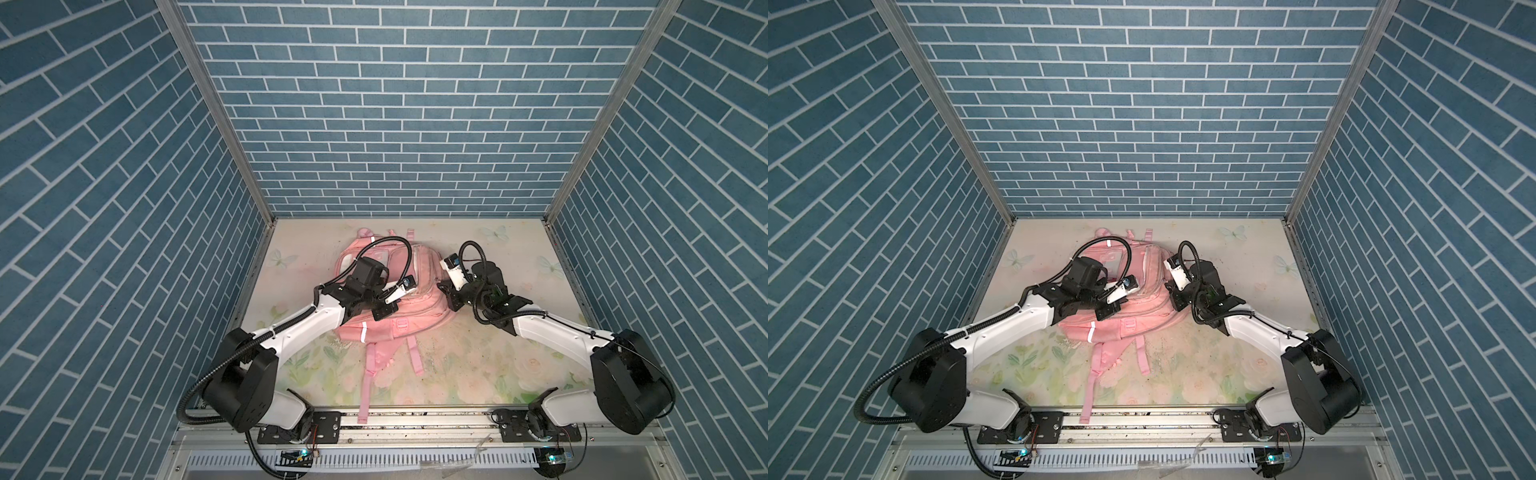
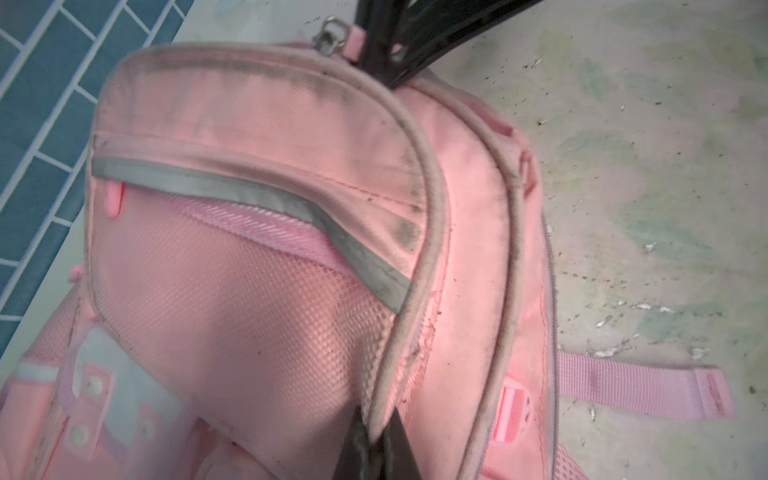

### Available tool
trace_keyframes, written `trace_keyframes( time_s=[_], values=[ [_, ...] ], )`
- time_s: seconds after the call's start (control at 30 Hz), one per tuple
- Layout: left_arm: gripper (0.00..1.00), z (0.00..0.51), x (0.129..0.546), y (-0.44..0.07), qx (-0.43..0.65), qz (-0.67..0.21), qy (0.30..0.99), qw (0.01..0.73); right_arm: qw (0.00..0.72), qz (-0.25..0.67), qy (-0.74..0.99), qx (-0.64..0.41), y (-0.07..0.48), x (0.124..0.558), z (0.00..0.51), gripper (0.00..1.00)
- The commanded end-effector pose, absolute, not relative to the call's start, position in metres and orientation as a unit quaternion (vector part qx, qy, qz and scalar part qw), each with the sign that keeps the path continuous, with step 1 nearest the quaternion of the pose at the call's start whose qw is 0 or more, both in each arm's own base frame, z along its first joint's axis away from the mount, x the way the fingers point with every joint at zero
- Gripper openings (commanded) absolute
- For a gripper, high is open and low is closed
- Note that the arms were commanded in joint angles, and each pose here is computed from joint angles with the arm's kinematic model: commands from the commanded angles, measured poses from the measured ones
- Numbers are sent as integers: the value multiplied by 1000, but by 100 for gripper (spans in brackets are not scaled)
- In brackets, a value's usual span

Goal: Pack the student bag

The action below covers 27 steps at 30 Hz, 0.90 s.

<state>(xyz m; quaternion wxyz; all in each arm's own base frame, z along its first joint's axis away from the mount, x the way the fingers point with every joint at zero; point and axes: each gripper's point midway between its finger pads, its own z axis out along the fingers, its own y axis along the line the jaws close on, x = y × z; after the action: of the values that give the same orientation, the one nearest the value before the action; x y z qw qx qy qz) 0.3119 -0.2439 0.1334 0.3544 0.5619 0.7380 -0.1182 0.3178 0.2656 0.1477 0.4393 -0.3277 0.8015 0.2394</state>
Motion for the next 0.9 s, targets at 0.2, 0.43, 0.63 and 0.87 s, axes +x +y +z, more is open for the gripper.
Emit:
trace_keyframes(
  time_s=[0.2,0.43,0.63,0.87],
  values=[
    [40,134,342,-191,387,-122,865,297,423,301,770,-370,314,281,150,0],
    [55,154,299,-203,18,-323,906,274,413,314,769,-374,327,271,145,0],
    [56,175,293,-216,-224,-438,824,283,408,313,770,-378,327,261,138,0],
    [60,158,278,-235,-339,-512,745,260,412,316,764,-382,332,257,138,0]
  ],
)
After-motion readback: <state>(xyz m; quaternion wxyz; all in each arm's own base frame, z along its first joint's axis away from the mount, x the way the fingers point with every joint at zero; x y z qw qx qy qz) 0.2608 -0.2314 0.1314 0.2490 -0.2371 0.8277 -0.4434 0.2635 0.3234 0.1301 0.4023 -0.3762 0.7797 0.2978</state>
